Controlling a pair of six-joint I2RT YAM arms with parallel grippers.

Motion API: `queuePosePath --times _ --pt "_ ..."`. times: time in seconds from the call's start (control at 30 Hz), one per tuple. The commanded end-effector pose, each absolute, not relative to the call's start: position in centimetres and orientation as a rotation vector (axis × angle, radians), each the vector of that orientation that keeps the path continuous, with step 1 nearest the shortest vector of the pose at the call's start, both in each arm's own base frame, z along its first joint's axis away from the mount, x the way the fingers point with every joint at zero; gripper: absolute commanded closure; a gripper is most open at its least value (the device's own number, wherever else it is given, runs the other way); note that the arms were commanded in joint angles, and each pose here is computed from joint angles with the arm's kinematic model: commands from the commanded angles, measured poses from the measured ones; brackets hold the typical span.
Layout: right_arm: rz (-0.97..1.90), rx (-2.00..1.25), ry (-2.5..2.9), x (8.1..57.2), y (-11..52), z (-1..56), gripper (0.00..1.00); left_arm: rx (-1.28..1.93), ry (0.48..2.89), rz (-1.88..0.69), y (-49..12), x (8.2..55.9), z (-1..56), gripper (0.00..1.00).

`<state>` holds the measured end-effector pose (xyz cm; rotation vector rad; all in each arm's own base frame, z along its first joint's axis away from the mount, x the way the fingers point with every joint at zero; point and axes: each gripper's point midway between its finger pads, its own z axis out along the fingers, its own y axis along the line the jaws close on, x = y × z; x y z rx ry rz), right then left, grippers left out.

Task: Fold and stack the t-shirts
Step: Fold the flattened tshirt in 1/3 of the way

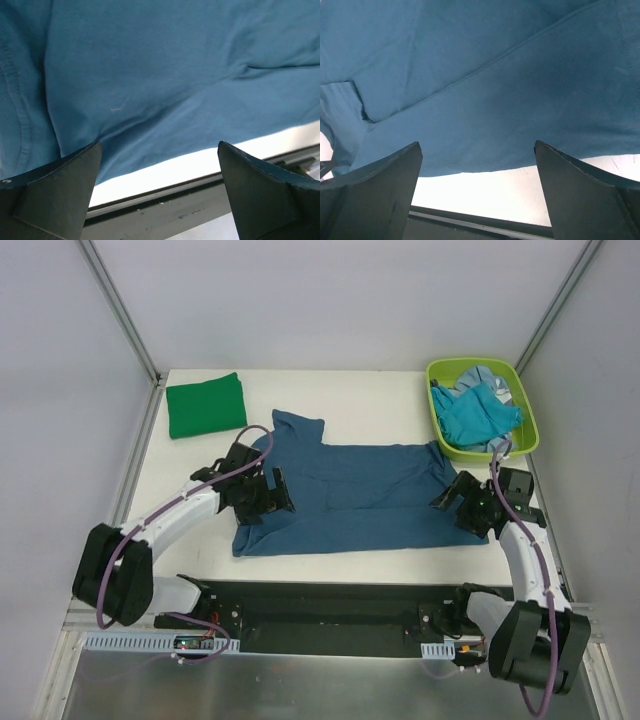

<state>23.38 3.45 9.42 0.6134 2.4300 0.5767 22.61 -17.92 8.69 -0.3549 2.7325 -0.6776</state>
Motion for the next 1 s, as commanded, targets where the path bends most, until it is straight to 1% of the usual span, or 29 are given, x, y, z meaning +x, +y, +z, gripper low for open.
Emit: queuePosePath --times 0.0,0.1,0.13,0.23,0.47,0.6,0.7,0.77,0.87,0.97 --pt "0.502 0.655 2.495 23.8 2.6 7.3 0.04 -0.358 2.799 -0.552 -16.7 22.3 5.3 0.01" --pt "0.353 0.757 2.584 22.5 1.0 5.2 0.04 -0.396 2.806 -0.403 -14.6 21.8 3.7 0.01" --pt "0.289 0.804 2.624 21.8 0.3 4.2 0.04 -0.426 2.796 -0.307 -13.1 21.8 3.4 0.01" --pt "0.199 0.876 2.657 20.8 -0.5 3.0 0.04 -0.526 2.771 -0.151 -10.1 21.8 3.0 0.01" --pt "0.144 0.911 2.661 20.0 -1.1 2.6 0.04 -0.766 2.759 0.080 -4.2 19.7 2.0 0.01" --pt "0.157 0.876 2.641 20.3 -1.0 3.1 0.04 -0.843 2.671 0.138 -2.6 19.5 3.6 0.01" --pt "0.191 0.831 2.609 20.8 -0.8 3.9 0.04 -0.851 2.589 0.070 -2.9 20.4 6.2 0.01" --pt "0.208 0.803 2.587 21.0 -0.6 4.5 0.04 -0.814 2.552 -0.060 -4.1 21.0 8.1 0.01" --pt "0.263 0.765 2.552 21.2 0.0 5.3 0.04 -0.661 2.562 -0.400 -8.5 21.7 10.7 0.01" --pt "0.393 0.697 2.503 21.9 1.6 6.3 0.04 -0.448 2.552 -0.737 -13.7 21.5 12.7 0.01"
